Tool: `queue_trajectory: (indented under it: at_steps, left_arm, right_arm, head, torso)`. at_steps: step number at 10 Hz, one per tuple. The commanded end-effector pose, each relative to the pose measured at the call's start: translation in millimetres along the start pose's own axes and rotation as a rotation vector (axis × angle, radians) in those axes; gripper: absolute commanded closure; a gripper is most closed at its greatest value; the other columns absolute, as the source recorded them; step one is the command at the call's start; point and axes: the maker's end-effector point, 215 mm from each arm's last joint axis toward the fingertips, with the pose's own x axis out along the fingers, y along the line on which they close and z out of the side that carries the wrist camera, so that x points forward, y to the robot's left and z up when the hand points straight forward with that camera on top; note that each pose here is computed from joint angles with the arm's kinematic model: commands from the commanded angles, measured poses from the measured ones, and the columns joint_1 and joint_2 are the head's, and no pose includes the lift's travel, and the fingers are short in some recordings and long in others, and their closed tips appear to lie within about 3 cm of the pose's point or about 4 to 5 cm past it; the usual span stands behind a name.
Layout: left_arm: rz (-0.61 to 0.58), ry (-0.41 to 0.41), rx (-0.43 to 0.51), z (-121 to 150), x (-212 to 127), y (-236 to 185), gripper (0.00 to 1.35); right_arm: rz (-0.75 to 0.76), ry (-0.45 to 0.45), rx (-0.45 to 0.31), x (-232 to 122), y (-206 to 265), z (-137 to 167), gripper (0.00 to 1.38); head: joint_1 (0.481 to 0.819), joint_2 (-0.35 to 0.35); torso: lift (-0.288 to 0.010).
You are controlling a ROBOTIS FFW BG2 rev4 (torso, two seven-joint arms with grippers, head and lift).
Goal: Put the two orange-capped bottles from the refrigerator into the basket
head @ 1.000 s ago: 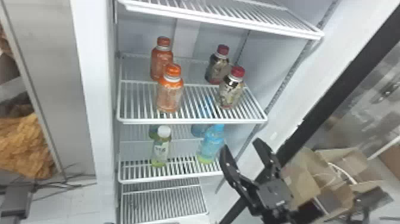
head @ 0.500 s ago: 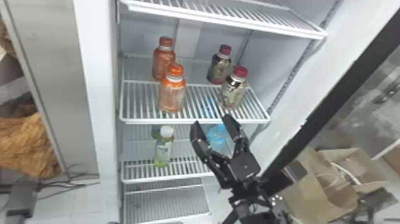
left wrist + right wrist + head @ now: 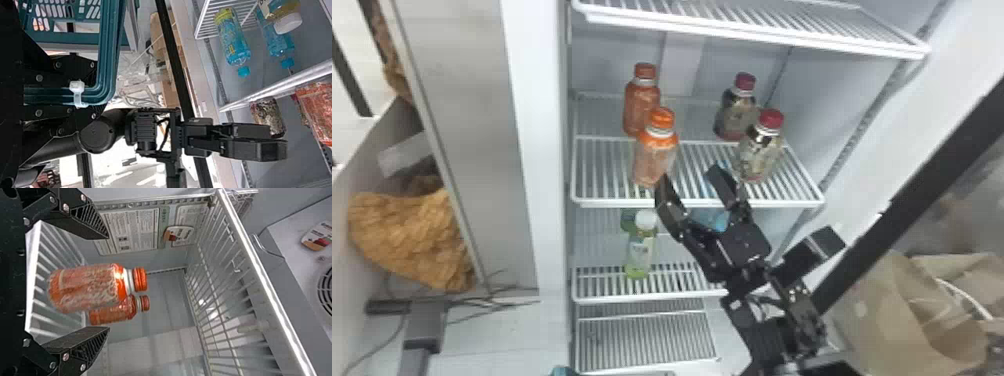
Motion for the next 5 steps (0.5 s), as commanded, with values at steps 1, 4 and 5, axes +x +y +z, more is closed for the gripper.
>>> queue_trajectory:
  at_steps: [1,4,5]
  left_arm:
    - [-0.003,0.001,-0.002,-1.0,0.3,-0.5,1.21]
    - [-0.003,-0.001,-0.001,-0.2,0.3,-0.5,1.21]
    - [-0.006,0.0,0.001,0.2,0.9,-1.9,1.21]
  right_arm:
    - [0.011,0.02,-0.005,11.3,3.6,-2.8,0.24]
    - [-0.007,0.055,-0.063,28.7,-6.7,-6.3,0.24]
    - [-0.004,0.066,-0.082,37.5,-11.2,-8.1,0.24]
  head:
    - [0.695,-0.221]
    - [0.695,-0.203]
    - [0.695,-0.201]
  torso:
    - [-0.04]
    - [-0.04]
    - [-0.04]
